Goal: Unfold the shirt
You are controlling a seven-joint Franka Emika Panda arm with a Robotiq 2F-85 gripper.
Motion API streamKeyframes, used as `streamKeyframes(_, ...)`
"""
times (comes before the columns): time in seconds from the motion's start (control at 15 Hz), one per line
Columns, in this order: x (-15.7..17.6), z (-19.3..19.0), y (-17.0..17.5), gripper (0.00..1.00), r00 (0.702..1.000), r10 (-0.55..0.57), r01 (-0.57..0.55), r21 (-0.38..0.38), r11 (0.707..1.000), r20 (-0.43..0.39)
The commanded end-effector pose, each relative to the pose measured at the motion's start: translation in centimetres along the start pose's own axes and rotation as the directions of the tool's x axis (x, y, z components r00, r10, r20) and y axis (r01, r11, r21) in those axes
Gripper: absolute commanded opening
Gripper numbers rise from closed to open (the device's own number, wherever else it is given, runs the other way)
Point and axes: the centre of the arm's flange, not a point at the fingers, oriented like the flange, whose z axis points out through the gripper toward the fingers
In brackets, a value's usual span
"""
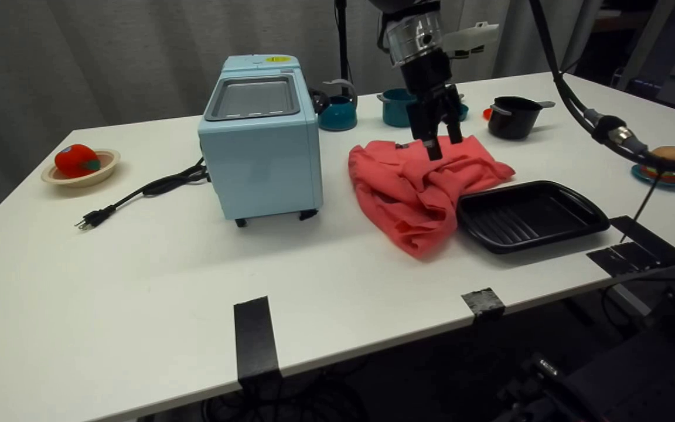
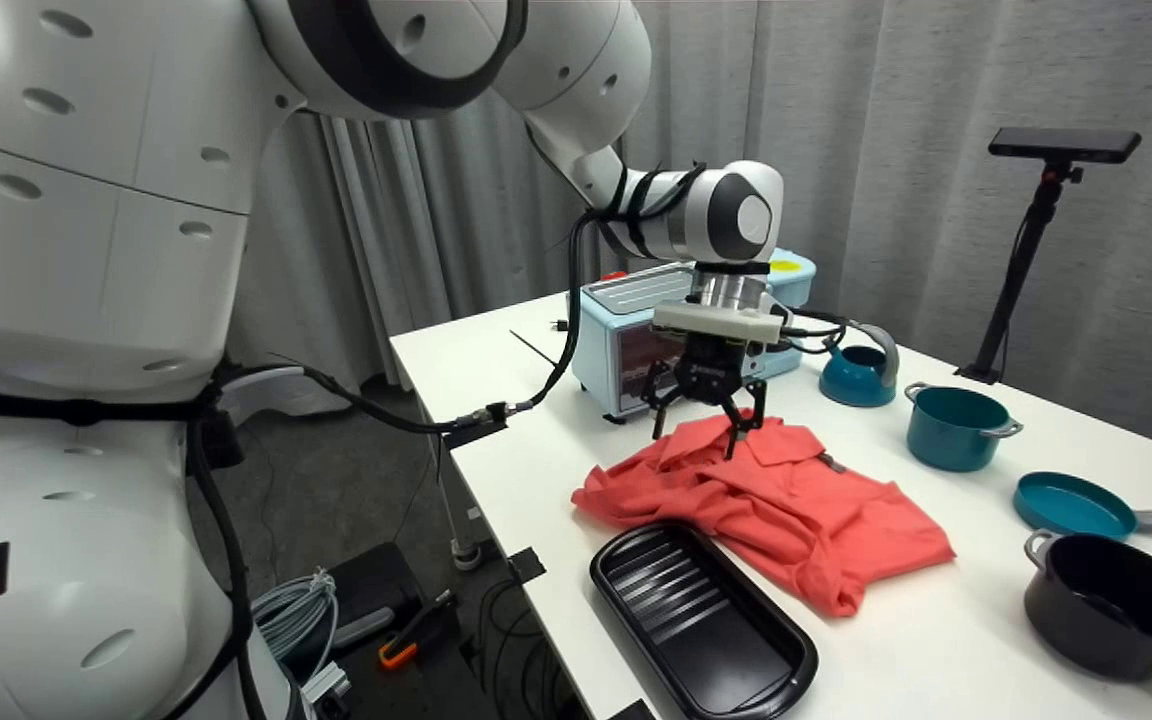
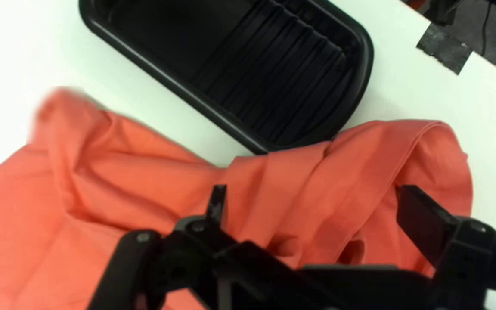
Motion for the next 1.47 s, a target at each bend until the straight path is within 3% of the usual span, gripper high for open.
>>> streamKeyframes(0.0,0.9,-0.8,2.3,1.00,0.996,0.046,-0.052,-0.074,0.996,-0.082)
streamKeyframes(0.33,4.3,1.4,3.0,1.00,0.987,0.029,-0.050,-0.133,0.990,-0.156)
streamKeyframes(0.67,6.8,3.6,2.8,1.00,0.984,0.011,-0.035,-0.128,0.991,-0.179)
streamKeyframes(0.87,7.7,4.2,2.7,0.65,0.983,0.006,-0.029,-0.120,0.992,-0.182)
streamKeyframes(1.13,7.2,3.9,2.9,0.35,0.982,0.012,-0.033,-0.107,0.994,-0.187)
streamKeyframes(1.4,4.2,1.9,3.3,0.04,0.983,0.034,-0.056,-0.114,0.992,-0.183)
